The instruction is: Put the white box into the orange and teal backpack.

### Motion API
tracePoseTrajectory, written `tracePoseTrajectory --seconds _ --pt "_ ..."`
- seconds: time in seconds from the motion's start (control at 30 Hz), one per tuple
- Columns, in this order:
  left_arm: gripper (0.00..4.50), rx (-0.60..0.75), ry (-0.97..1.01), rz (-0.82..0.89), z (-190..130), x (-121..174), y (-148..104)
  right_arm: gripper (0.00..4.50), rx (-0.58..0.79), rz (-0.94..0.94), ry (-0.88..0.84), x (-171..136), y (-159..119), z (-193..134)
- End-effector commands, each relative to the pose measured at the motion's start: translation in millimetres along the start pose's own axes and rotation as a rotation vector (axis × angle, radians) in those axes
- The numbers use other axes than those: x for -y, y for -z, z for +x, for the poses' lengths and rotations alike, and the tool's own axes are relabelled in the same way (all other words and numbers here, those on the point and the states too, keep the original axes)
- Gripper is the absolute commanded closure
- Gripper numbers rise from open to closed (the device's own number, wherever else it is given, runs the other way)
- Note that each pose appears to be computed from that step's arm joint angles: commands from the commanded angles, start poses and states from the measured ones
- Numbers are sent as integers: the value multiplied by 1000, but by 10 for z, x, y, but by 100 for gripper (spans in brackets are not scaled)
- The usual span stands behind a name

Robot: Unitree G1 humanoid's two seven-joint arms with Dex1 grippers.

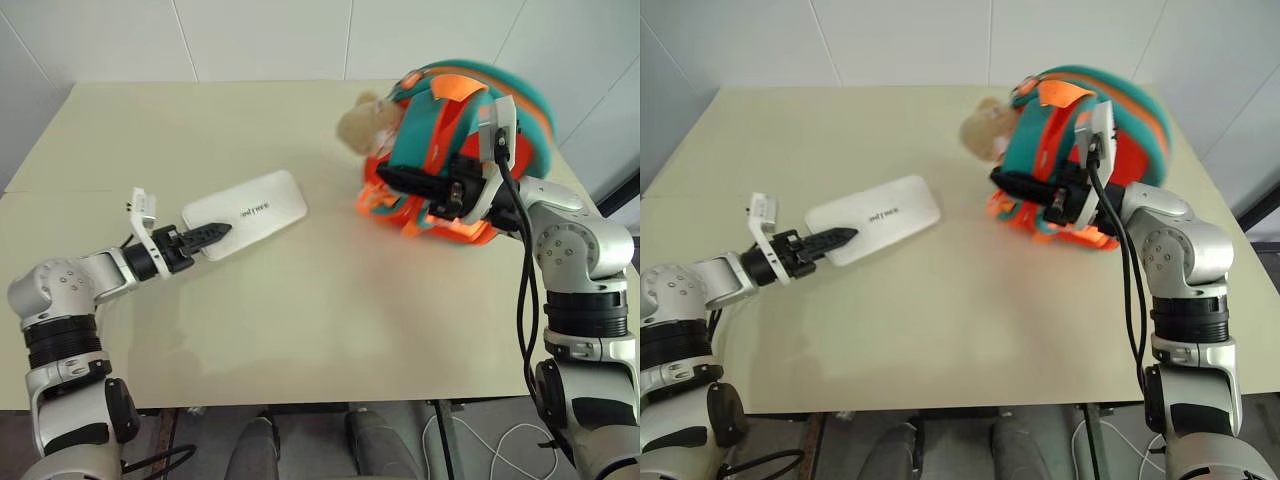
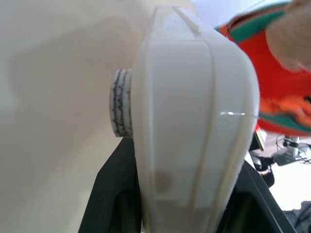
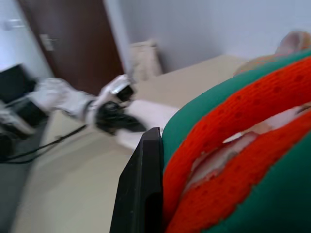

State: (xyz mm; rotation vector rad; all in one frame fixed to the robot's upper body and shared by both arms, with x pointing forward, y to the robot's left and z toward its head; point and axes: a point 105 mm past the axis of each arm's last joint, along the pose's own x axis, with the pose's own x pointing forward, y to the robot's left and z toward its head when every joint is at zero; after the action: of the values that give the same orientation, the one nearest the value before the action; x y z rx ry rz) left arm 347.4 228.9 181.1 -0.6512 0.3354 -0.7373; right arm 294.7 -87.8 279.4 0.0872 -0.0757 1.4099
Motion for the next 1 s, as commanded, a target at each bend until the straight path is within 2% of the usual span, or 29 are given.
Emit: tracePoseTrajectory --seconds 0.03,0.13,0.2,0.37,0.47,0.73,0.87,1.0 --pt "323 56 97 126 -112 232 -184 440 -5 30 -78 -274 -58 6" --pt "323 40 132 177 -162 319 -187 440 -39 73 -97 -360 24 -27" --pt "323 43 219 262 -291 523 -224 440 -82 130 -93 -382 133 -117" --pt "323 85 329 455 -543 826 -274 440 -190 174 49 -67 420 -403" --pt "323 102 354 510 -607 920 -313 440 -217 183 47 -21 483 -482" --pt "323 86 442 781 -230 1178 -371 440 -255 164 42 72 549 -499" --pt "323 52 468 859 -78 1167 -310 440 -255 157 38 68 556 -473" --pt "323 -45 460 971 39 1046 -198 440 -249 146 42 52 538 -456"
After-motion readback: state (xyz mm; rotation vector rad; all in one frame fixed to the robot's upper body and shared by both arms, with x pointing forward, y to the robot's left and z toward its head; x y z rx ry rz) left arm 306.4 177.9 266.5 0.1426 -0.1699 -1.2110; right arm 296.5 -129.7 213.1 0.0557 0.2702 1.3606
